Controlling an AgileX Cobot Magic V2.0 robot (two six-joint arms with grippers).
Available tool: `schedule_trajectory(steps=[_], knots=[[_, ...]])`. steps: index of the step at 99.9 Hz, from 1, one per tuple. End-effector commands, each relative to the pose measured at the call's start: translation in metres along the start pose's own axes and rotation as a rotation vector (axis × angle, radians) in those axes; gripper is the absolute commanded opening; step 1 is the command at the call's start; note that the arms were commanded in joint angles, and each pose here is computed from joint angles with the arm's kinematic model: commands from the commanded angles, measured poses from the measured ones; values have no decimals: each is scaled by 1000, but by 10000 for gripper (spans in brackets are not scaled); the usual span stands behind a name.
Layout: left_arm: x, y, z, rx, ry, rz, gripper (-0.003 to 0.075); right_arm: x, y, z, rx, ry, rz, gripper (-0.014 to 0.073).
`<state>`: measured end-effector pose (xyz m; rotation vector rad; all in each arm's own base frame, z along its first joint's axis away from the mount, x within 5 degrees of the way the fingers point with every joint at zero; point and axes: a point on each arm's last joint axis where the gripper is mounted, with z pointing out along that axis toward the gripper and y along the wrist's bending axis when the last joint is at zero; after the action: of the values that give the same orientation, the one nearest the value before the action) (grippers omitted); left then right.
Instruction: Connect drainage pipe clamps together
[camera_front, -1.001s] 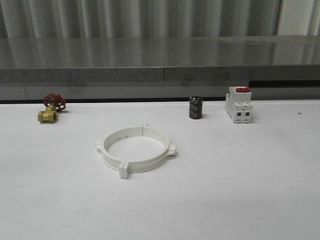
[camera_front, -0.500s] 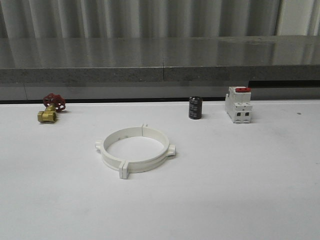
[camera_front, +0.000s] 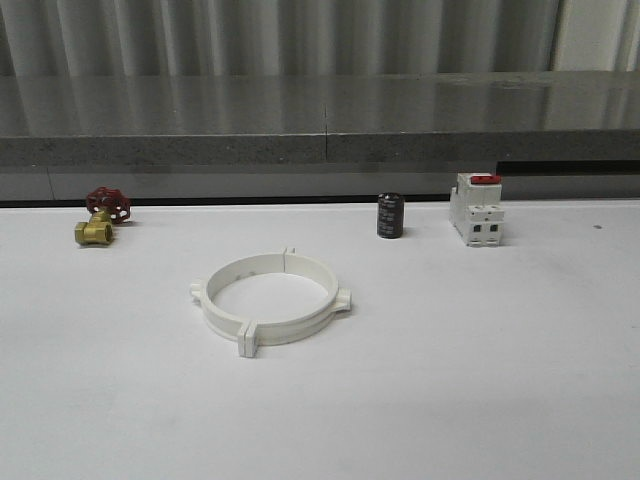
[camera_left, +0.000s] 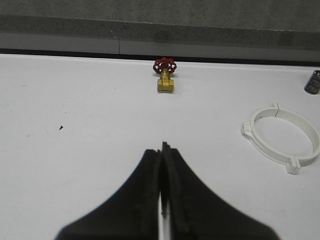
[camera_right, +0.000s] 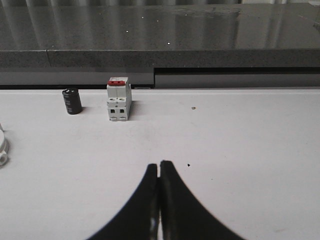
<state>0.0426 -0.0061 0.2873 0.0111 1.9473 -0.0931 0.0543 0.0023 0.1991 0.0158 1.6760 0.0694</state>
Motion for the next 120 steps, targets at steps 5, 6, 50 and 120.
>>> schedule_trajectory(steps=[5, 6, 50, 120], knots=[[-13, -1, -3, 5, -81, -13, -21, -12, 0, -2, 6, -161, 1, -67], [-13, -1, -3, 5, -81, -13, -21, -11, 0, -2, 6, -161, 2, -67], [-13, -1, -3, 5, -81, -13, -21, -9, -1, -1, 7, -172, 2, -67], [-13, -1, -3, 5, -81, -13, -21, -8, -1, -1, 4, -172, 2, -67]])
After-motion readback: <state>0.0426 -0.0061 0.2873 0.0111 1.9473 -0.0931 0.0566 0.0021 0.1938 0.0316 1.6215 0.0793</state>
